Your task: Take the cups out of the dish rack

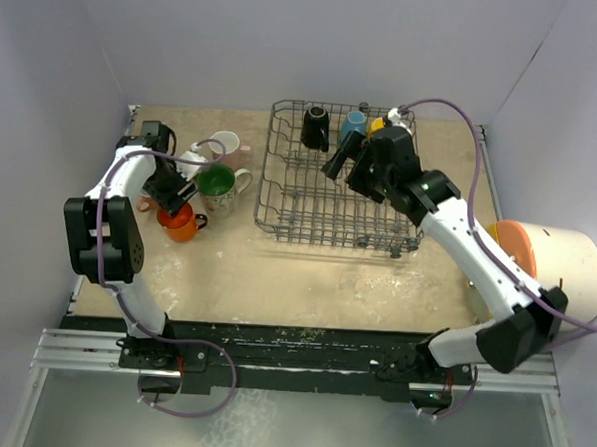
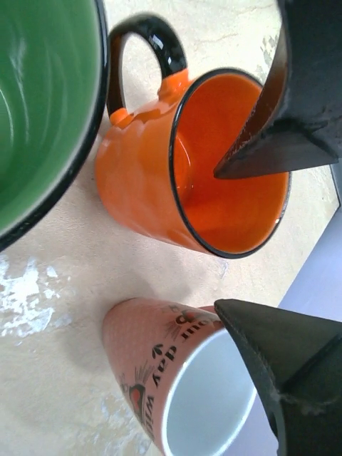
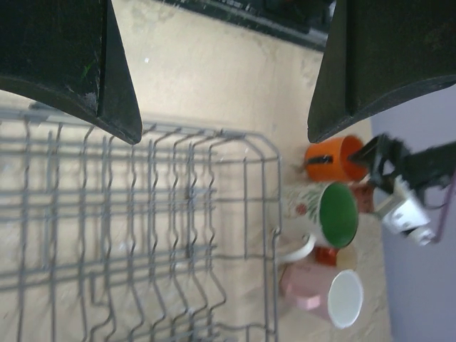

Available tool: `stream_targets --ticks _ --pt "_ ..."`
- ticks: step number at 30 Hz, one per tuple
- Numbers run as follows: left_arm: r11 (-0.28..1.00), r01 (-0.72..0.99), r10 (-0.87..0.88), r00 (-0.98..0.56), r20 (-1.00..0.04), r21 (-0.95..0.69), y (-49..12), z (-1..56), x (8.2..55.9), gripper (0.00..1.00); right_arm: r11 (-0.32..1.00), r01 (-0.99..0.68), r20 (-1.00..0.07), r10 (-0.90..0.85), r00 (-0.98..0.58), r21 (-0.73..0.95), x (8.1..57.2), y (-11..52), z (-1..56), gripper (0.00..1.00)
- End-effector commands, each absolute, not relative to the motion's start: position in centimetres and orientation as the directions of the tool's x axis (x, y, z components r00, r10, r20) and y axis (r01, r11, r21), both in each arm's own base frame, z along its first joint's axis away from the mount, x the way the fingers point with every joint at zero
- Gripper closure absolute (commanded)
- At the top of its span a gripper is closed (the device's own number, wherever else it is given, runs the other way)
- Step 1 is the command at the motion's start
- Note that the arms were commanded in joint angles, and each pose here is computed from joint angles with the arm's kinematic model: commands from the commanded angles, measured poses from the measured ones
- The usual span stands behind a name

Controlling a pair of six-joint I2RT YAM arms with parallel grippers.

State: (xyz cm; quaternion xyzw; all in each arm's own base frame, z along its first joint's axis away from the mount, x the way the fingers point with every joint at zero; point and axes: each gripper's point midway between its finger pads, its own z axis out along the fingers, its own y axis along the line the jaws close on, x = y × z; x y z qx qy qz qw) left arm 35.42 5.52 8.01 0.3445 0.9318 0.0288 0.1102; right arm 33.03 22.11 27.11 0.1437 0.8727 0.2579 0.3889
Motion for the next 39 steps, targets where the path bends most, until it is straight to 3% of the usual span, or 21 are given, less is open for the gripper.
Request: stream_targets --ticks 1,2,3,4,12,19,29,39 --pt "0.774 0.618 0.621 -0.697 -0.357 0.140 3.7 13.9 36.4 0.27 0.911 0.073 -0.701 0.361 -0.615 0.405 37.3 20.1 27.1 0.00" --pt "0.775 0.619 0.615 -0.690 -0.381 0.131 3.2 14.7 36.2 0.26 0.917 0.078 -0.709 0.354 -0.610 0.391 38.3 19.9 27.2 0.00" --pt "0.776 0.620 0.608 -0.683 -0.404 0.119 2.7 15.4 35.9 0.02 0.927 0.076 -0.721 0.336 -0.607 0.368 39.4 19.7 27.1 0.00" --pt "0.773 0.625 0.603 -0.675 -0.425 0.105 2.2 16.0 35.6 0.00 0.931 0.074 -0.730 0.328 -0.600 0.357 40.6 19.7 27.2 0.00" --pt "0.772 0.636 0.531 -0.633 -0.564 0.012 -1.1 20.8 33.8 0.01 0.985 0.047 -0.749 0.155 -0.645 0.163 49.9 20.7 23.4 0.02" --pt "0.794 0.608 0.467 -0.605 -0.645 0.004 -2.2 23.5 34.2 0.01 0.985 -0.027 -0.758 0.112 -0.642 0.168 54.6 21.6 19.9 0.06" --pt "0.795 0.603 0.423 -0.628 -0.653 -0.065 -3.0 23.4 34.8 0.01 0.977 -0.144 -0.772 0.032 -0.635 0.158 59.2 24.5 14.5 0.10" --pt "0.769 0.623 0.392 -0.637 -0.664 -0.144 -4.4 23.3 34.3 0.01 0.962 -0.156 -0.808 0.092 -0.582 0.222 62.6 24.8 12.6 0.24"
